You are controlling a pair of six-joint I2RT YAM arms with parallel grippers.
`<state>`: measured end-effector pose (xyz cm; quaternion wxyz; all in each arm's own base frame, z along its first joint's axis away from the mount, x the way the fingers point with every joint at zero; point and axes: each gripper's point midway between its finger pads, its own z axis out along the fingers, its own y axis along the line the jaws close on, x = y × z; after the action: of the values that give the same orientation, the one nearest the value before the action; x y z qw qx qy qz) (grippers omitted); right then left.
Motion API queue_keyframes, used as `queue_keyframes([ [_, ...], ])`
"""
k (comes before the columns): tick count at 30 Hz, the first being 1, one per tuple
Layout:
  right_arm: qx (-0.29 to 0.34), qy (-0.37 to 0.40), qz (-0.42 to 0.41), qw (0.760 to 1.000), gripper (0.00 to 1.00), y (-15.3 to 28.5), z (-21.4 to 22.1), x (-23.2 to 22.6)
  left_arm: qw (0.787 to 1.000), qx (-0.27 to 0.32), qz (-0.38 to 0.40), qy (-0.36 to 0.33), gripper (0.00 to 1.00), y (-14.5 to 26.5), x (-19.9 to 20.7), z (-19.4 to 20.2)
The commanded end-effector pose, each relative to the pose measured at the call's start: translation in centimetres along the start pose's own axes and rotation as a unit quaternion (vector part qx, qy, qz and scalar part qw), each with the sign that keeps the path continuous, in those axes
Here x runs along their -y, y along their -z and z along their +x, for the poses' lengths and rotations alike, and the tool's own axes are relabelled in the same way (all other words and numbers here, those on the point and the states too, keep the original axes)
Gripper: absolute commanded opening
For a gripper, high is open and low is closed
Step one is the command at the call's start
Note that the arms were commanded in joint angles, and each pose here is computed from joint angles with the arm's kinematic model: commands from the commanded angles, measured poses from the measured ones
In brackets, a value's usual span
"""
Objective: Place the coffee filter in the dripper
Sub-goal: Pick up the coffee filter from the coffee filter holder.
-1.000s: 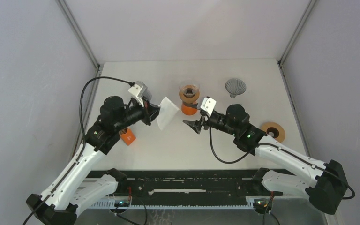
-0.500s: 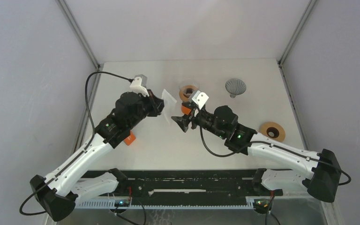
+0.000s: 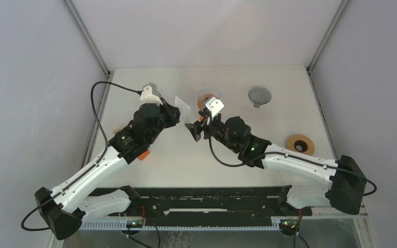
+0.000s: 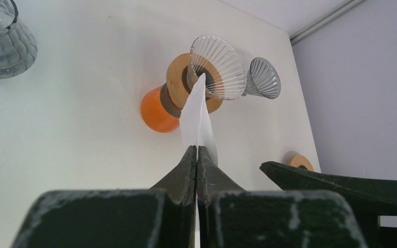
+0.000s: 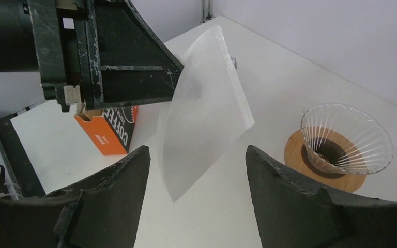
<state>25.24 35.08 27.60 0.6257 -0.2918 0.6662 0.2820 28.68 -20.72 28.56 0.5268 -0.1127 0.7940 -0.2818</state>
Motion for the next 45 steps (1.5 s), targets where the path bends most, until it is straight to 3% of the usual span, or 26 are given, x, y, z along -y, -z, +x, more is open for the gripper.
queue_keyframes([
  [1, 0.062, -0.026, 0.005, 0.998, 0.76, -0.6, -4.3, -0.6, 0.998, 0.043, 0.010, 0.035, 0.00, 0.5, 2.0, -3.0],
  [20, 0.048, 0.013, 0.078, 0.996, 0.72, -2.4, -2.7, 1.4, 0.998, 0.042, 0.014, 0.033, 0.00, 0.5, 2.5, -2.8],
  [27, 0.040, 0.031, 0.121, 0.991, 0.61, -2.3, -2.2, 2.7, 0.999, 0.039, 0.015, 0.035, 0.00, 0.3, 2.6, -2.8],
  [33, 0.035, 0.036, 0.109, 0.993, 0.55, -2.7, -1.9, 2.1, 0.998, 0.036, 0.018, 0.038, 0.00, 0.1, 2.9, -2.6],
  [39, 0.024, 0.047, 0.119, 0.991, 0.42, -3.1, -1.3, 2.5, 0.999, 0.031, 0.022, 0.037, 0.00, -0.1, 3.3, -2.4],
  [45, 0.018, 0.056, 0.122, 0.991, 0.10, -3.0, -1.6, 3.0, 0.999, 0.028, 0.026, 0.032, 0.00, -0.3, 3.6, -2.4],
])
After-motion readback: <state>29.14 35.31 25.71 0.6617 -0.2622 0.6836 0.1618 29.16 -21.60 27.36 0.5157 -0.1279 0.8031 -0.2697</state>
